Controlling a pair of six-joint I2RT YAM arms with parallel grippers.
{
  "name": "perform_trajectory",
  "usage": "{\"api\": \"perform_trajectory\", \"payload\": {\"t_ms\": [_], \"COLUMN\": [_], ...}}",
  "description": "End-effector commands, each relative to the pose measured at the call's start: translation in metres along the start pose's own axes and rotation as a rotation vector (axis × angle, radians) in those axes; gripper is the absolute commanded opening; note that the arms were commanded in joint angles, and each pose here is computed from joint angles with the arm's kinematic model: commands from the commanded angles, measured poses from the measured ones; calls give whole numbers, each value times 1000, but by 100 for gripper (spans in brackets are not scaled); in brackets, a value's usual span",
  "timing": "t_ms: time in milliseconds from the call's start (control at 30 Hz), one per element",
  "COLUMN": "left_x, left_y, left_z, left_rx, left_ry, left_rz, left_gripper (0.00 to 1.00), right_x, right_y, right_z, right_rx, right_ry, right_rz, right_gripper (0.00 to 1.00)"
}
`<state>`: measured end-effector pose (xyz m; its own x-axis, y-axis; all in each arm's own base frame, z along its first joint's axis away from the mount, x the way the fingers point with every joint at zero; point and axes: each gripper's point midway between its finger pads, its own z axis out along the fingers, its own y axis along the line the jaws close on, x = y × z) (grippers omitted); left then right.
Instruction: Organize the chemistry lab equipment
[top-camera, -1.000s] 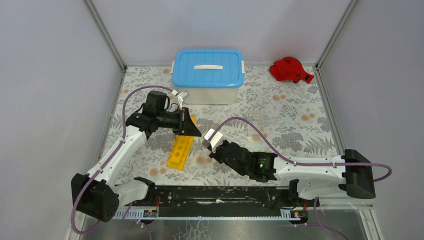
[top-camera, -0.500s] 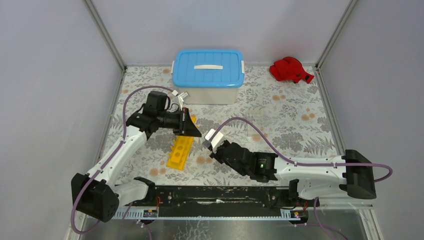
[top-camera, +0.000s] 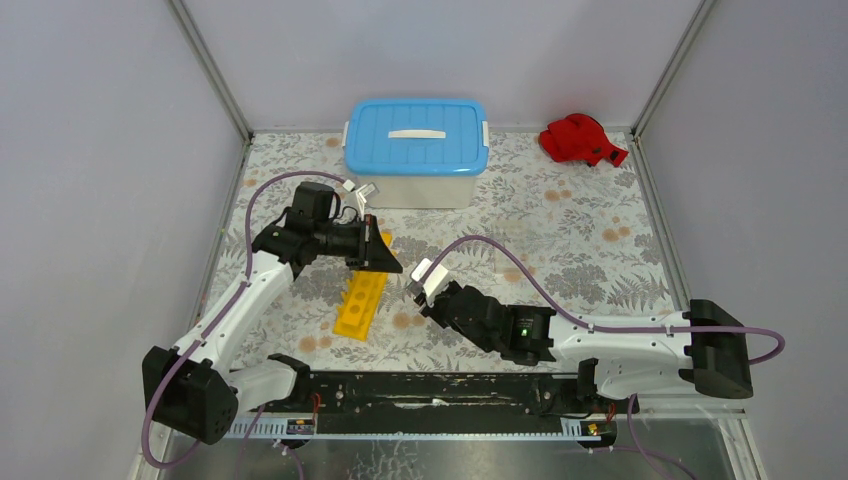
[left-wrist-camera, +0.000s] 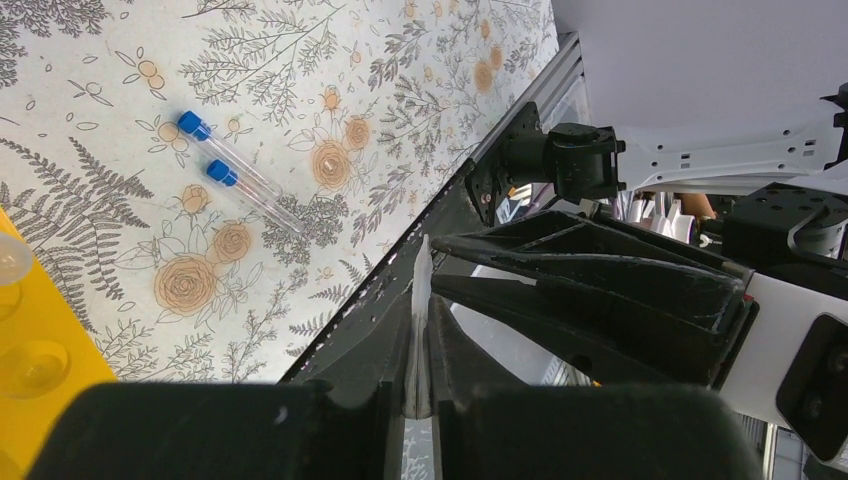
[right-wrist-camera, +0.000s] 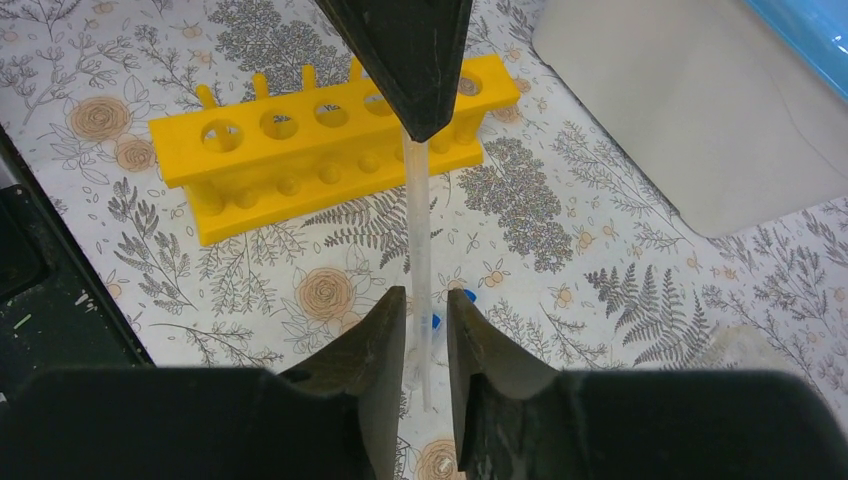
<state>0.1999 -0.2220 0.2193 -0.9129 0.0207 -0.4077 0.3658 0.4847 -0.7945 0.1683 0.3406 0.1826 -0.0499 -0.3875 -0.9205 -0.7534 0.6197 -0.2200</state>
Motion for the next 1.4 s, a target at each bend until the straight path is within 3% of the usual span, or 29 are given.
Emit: {"api": "perform_trajectory", "payload": {"t_ms": [0, 300, 567, 900, 1367], "left_x": [-18, -27, -62, -104, -116], "left_y": [-10, -8, 3, 23, 32], "left_z": [-6, -9, -27, -68, -61], "left_rx": [2, -41, -240, -571, -819], "left_ry": [-64, -100, -211, -393, -388], "left_rz": [53, 67, 114, 187, 298], "left_gripper": [1, 0, 1, 1, 1], "right_x": [-15, -15, -15, -13, -4], "right_y": [-8, -14, -28, -50, -58], "right_z": [-4, -6, -14, -20, -17], "right_rx": [22, 45, 110, 229, 280], "right_ry": [-52, -62, -78, -86, -75], "right_rz": [26, 34, 78, 107, 105], "right_gripper": [30, 51, 60, 64, 65]}}
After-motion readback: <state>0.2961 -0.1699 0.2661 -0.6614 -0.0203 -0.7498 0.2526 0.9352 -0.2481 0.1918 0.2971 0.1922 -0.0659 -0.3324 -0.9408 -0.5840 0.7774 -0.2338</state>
